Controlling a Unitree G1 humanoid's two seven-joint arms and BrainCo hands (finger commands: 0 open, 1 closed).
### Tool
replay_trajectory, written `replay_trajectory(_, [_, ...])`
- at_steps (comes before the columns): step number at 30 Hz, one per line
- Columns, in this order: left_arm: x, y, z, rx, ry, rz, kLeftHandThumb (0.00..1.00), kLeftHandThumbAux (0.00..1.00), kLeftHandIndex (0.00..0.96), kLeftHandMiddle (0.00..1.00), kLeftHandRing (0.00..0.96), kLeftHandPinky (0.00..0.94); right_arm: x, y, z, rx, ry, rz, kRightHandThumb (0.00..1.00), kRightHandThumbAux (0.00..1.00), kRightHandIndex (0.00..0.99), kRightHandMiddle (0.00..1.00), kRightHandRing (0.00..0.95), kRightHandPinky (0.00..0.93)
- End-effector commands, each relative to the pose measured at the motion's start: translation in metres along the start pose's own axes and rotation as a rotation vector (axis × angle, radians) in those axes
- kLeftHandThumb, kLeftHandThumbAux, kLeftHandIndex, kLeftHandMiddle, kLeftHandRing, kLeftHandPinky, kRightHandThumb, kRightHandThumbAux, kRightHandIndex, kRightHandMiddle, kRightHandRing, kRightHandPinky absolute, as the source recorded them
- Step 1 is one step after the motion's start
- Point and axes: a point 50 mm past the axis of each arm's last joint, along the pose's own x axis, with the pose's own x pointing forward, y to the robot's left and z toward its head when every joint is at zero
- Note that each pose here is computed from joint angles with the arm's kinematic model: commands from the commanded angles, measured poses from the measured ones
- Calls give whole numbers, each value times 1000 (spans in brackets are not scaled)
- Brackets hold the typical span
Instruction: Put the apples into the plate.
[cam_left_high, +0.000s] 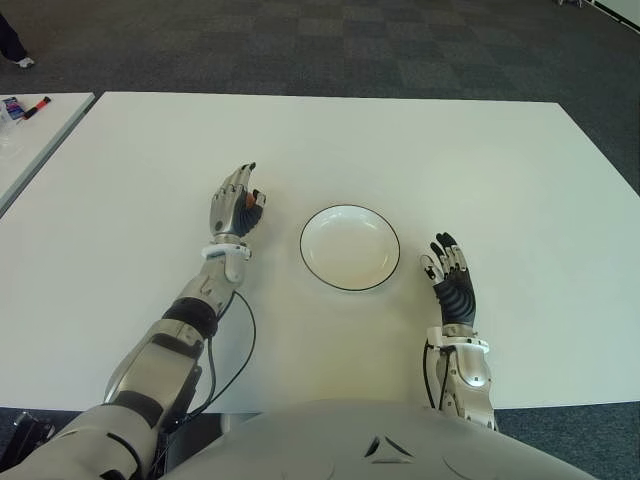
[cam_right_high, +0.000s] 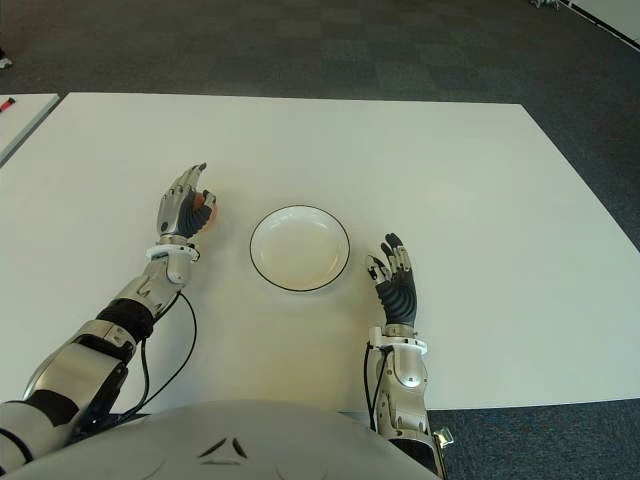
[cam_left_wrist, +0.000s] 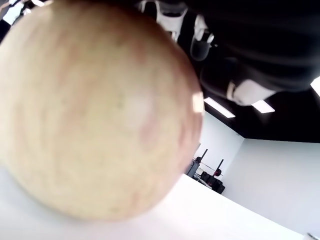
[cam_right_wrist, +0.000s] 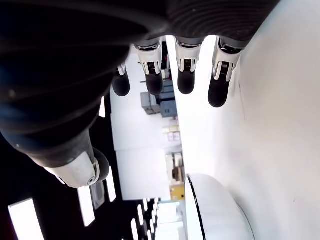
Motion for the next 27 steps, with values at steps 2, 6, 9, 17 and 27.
replay_trajectory(2, [-6,-6,-3,10,5,-23,742,355,38,85,134,196,2,0,-1,-7,1,3,341,660,68,38,62,166])
replay_trajectory(6, [-6,-5,-3,12,-3,-11,735,355,33,79,126,187,2,0,-1,-11,-2,2,338,657,66,37,61,166])
replay_trajectory(9, [-6,-5,-3,13,-12,1,729,352,28,72,114,174,2,0,0,-13,-4,0,336,657,66,36,60,167])
replay_trajectory(17, [-10,-4,-4,31,-11,-9,727,328,11,35,79,145,2,1,-1,-27,3,-1,338,653,64,36,60,166])
replay_trajectory(27, [-15,-6,-6,83,6,-45,683,282,0,0,22,118,2,2,-1,23,-6,4,354,655,70,38,64,183])
